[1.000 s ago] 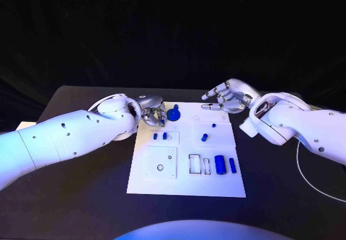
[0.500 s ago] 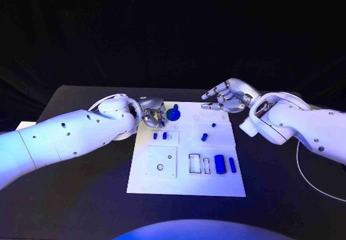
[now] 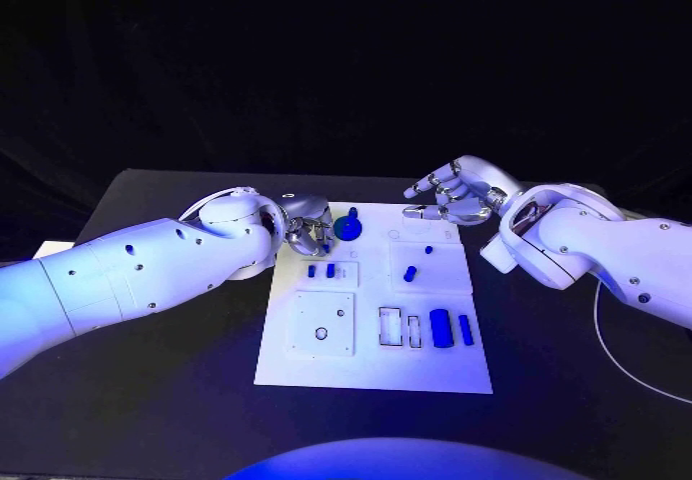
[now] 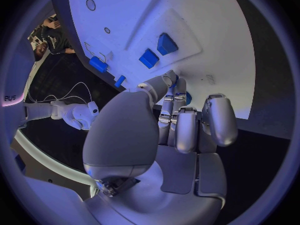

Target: Assemble the parts on the task board

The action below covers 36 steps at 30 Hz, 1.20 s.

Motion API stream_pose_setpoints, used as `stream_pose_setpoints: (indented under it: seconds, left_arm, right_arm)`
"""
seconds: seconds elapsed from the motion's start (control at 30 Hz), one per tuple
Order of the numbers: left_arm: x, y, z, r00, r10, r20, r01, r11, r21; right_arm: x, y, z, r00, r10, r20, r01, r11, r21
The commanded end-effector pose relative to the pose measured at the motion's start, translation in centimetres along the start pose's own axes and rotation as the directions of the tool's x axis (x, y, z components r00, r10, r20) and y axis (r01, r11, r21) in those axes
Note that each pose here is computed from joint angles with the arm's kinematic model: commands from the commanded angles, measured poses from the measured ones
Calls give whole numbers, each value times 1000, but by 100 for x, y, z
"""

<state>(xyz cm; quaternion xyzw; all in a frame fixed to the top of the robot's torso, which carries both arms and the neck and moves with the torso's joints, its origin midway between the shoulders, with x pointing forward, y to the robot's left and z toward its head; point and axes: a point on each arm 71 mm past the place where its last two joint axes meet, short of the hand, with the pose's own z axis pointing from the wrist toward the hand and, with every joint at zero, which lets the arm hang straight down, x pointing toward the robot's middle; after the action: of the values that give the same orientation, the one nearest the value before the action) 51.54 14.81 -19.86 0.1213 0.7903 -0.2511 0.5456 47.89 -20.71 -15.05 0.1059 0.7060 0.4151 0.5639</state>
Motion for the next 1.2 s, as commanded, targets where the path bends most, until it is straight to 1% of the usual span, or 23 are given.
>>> stream_pose_setpoints:
  seconds: [0.03,0.37,0.8,1.2]
  left_arm:
    - [20,-15,14,1000,12,-23,-12,1000,-1]
    - [70,-20,54,999,22,-38,-22,1000,-5]
    - [90,-12,62,998,14,-55,-15,1000,-11]
    - [72,8,55,1000,1,-30,-2,1000,-16]
  right_arm:
    - [14,10,2,1000,-2,-10,2,1000,-11]
    - [14,10,2,1000,-2,-11,2,1000,-12]
    - [13,7,3,1000,-2,-10,2,1000,-11]
    - [8,-3,2,1000,-3,-8,3,1000,-9]
